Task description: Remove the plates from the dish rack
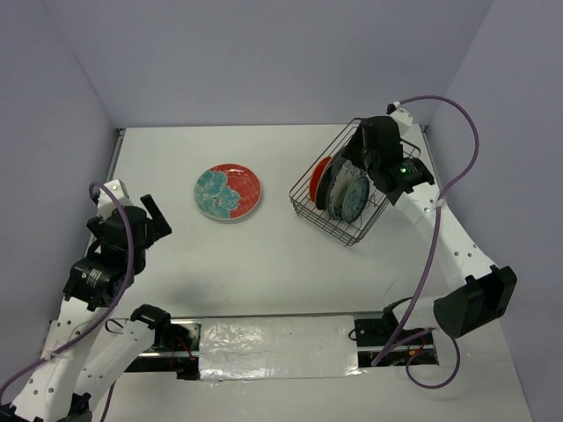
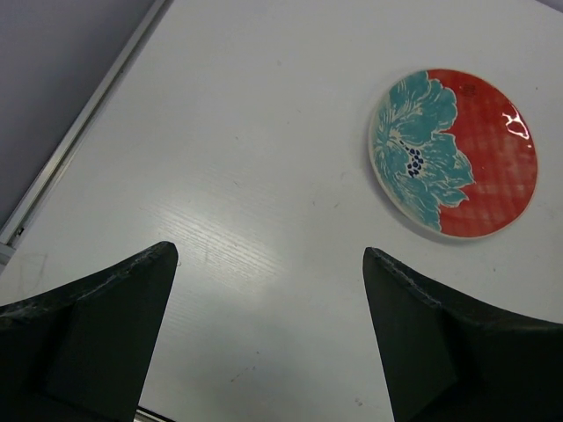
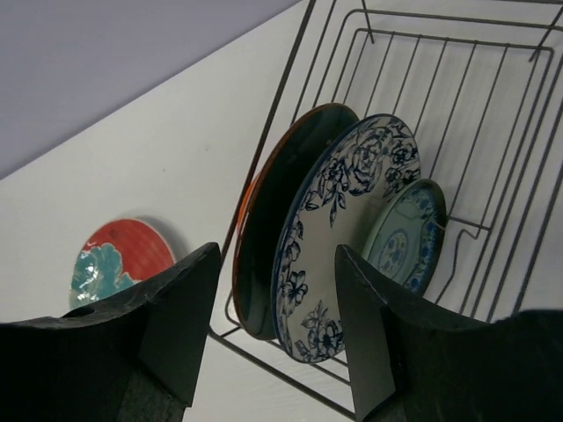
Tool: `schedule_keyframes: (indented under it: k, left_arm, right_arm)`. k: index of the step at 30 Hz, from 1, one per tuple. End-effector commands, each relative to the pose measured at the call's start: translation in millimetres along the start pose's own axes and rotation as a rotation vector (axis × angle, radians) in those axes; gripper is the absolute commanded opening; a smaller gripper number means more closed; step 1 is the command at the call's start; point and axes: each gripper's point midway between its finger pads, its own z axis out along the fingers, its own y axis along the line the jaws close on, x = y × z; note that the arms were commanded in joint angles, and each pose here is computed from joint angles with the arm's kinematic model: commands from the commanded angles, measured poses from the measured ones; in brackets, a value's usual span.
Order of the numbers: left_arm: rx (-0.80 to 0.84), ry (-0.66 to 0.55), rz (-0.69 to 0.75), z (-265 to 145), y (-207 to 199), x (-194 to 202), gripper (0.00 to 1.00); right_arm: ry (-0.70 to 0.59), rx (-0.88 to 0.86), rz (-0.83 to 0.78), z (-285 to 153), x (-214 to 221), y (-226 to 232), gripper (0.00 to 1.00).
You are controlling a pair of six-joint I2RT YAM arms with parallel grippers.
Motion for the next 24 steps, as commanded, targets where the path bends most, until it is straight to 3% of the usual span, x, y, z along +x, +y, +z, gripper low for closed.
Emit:
schedule_keyframes:
  k: [1,11,24]
  left_arm:
    - [0.042,-0.034,-0.005,-2.0,-7.0,-9.6,1.0]
    - [0.053,-0.075,-0.04,-10.9,-1.1,-16.3,1.0]
    - [0.056,-0.075,-0.037,-11.0,-1.7,-16.3,1.0]
  right_arm:
    - [-0.022,-0.034,0.102,6.6,-7.6,7.5,0.62]
    - [0.054,0.031,0.113,39.9,25.0,-1.3,0.59]
    - [0.117,0.082,0.1,67.9,56.0,-8.8,0.48]
